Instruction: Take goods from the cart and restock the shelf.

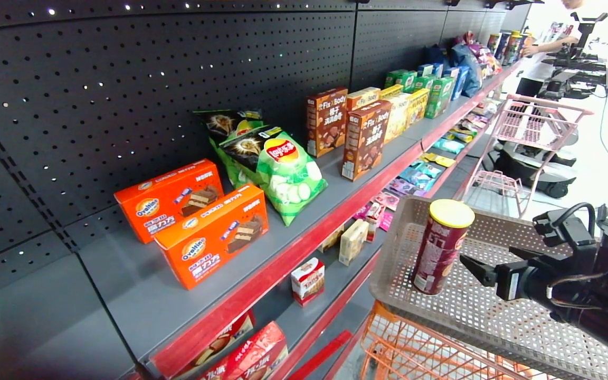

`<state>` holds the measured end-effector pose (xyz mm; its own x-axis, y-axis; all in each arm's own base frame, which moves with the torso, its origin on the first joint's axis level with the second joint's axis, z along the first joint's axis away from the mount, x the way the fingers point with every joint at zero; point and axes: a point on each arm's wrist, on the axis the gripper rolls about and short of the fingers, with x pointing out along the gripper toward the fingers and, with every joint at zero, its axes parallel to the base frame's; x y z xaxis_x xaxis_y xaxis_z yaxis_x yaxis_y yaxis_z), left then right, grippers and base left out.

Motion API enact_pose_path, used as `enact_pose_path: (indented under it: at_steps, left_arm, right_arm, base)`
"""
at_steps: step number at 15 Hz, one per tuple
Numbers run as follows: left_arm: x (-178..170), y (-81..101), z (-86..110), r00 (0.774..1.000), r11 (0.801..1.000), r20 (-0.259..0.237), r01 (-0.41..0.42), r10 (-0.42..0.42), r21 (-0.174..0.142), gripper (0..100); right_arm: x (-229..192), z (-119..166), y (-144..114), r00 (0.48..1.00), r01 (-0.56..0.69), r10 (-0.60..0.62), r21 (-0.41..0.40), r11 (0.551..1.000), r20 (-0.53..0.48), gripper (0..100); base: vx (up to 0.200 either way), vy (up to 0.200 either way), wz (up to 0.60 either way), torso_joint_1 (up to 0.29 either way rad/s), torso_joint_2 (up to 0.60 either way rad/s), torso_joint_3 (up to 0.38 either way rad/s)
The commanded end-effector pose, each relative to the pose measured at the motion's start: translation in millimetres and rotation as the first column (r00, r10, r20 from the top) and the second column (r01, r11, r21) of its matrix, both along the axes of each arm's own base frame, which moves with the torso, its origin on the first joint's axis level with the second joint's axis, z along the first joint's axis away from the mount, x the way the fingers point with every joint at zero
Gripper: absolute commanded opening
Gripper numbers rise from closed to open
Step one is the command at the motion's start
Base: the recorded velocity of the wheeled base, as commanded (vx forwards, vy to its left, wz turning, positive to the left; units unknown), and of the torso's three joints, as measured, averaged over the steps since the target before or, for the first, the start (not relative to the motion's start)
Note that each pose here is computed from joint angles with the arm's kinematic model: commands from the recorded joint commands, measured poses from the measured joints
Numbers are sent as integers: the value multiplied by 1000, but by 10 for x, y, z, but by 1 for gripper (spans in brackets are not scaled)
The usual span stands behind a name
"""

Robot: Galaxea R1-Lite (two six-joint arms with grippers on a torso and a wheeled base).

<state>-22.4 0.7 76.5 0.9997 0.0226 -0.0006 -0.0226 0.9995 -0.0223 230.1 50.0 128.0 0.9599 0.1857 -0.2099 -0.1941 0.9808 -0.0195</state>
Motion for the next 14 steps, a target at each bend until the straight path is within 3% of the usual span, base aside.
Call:
enact_pose_path:
  at_steps: [1, 3, 14]
  left_arm:
    - [1, 0, 0, 1000, 1000, -1, -2, 2, -1, 100]
    - [1, 0, 0, 1000, 1000, -1, 0, 0, -1, 100]
    - [1, 0, 0, 1000, 1000, -1, -2, 2, -1, 100]
  right_arm:
    - [131, -134, 60, 1000, -17, 17, -24, 1000, -11, 100]
    - [221, -171, 52, 1000, -16, 16, -66, 998, -4, 100]
    - [384, -170, 144, 997, -63, 65, -56, 996, 38, 100]
  base:
    - [0, 0, 0, 0, 0, 0]
    - [0, 0, 0, 0, 0, 0]
    - [0, 0, 0, 0, 0, 0]
